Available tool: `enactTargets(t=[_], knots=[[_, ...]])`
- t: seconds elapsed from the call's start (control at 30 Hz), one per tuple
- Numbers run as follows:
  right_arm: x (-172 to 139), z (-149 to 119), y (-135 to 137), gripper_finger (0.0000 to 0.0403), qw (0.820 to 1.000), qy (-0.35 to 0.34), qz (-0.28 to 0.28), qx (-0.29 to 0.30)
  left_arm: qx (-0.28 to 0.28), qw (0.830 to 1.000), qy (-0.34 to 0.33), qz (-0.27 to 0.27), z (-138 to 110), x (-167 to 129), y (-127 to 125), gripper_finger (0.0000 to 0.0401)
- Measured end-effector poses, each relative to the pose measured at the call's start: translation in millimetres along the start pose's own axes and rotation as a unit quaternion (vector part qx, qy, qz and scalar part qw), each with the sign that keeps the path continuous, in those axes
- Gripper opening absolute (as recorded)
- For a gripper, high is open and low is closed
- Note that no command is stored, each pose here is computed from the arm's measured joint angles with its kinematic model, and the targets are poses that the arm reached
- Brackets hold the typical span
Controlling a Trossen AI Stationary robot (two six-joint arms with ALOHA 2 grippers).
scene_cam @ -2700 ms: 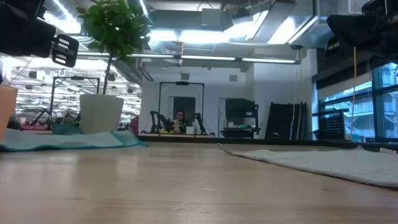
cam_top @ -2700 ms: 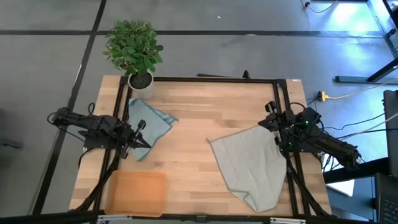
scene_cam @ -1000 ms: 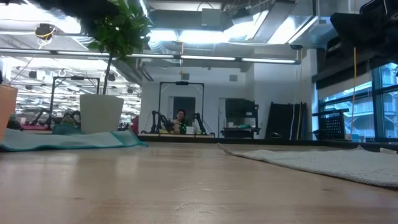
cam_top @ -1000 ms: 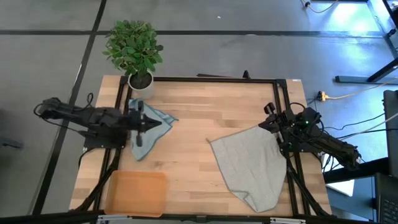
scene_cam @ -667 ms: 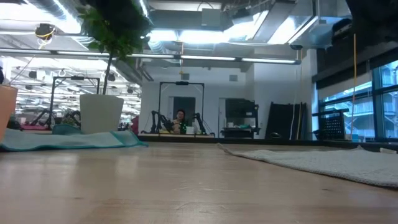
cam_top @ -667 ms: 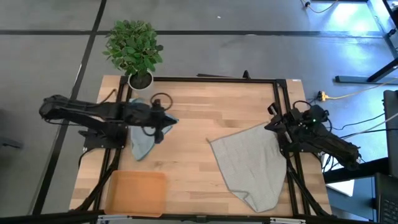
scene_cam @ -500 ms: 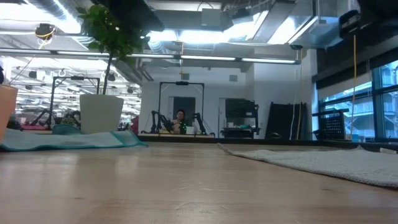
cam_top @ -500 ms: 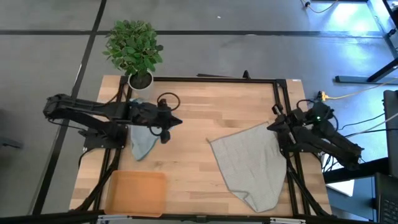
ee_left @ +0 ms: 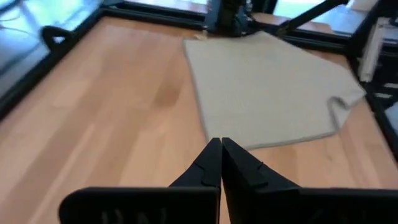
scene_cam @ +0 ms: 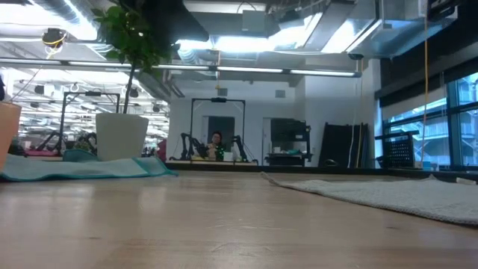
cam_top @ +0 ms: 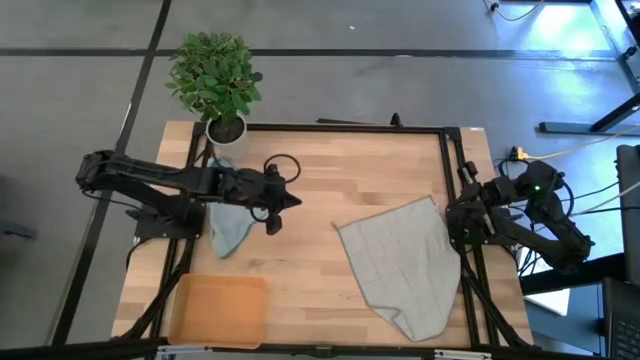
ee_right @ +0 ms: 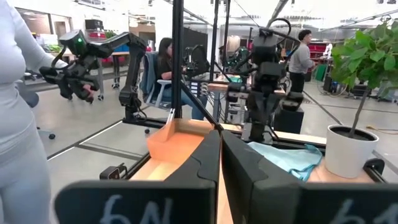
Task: Roll microfiber towels into tight, uniform cylinder then place into a basket
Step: Fold the gray microfiber towel
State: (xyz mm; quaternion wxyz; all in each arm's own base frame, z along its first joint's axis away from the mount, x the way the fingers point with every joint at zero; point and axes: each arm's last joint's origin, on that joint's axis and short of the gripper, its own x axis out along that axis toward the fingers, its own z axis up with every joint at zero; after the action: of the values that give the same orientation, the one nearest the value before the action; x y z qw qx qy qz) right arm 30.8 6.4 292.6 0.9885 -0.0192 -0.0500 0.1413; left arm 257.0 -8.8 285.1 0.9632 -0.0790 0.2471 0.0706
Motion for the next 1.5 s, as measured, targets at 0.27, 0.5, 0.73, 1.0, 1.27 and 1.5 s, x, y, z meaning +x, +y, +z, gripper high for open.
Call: enactTargets(t=[0.27,0.5,0.73,1.0,1.27,1.5], knots=[[0,-4,0,0.0018,1.000,0.014,-0.001,0.016,-0.028,0.999,0.041,-0.001,20,17,2,0.0000],[0,-8,0,0.0018,0.999,0.030,-0.001,0.032,-0.070,0.997,0.022,0.017,41,22,5,0.0046],[0,-10,0,0.0018,0.998,0.039,-0.002,0.042,-0.053,0.997,0.047,0.029,35,39,9,0.0101],[0,-10,0,0.0018,0.998,0.039,0.000,0.043,0.074,0.989,0.122,-0.026,4,97,5,0.0101],[0,-10,0,0.0018,0.998,0.040,0.000,0.044,0.146,0.977,0.144,-0.064,-27,145,5,0.0099],[0,-10,0,0.0018,0.998,0.040,0.003,0.044,0.146,0.975,0.151,-0.073,-46,170,6,0.0100]])
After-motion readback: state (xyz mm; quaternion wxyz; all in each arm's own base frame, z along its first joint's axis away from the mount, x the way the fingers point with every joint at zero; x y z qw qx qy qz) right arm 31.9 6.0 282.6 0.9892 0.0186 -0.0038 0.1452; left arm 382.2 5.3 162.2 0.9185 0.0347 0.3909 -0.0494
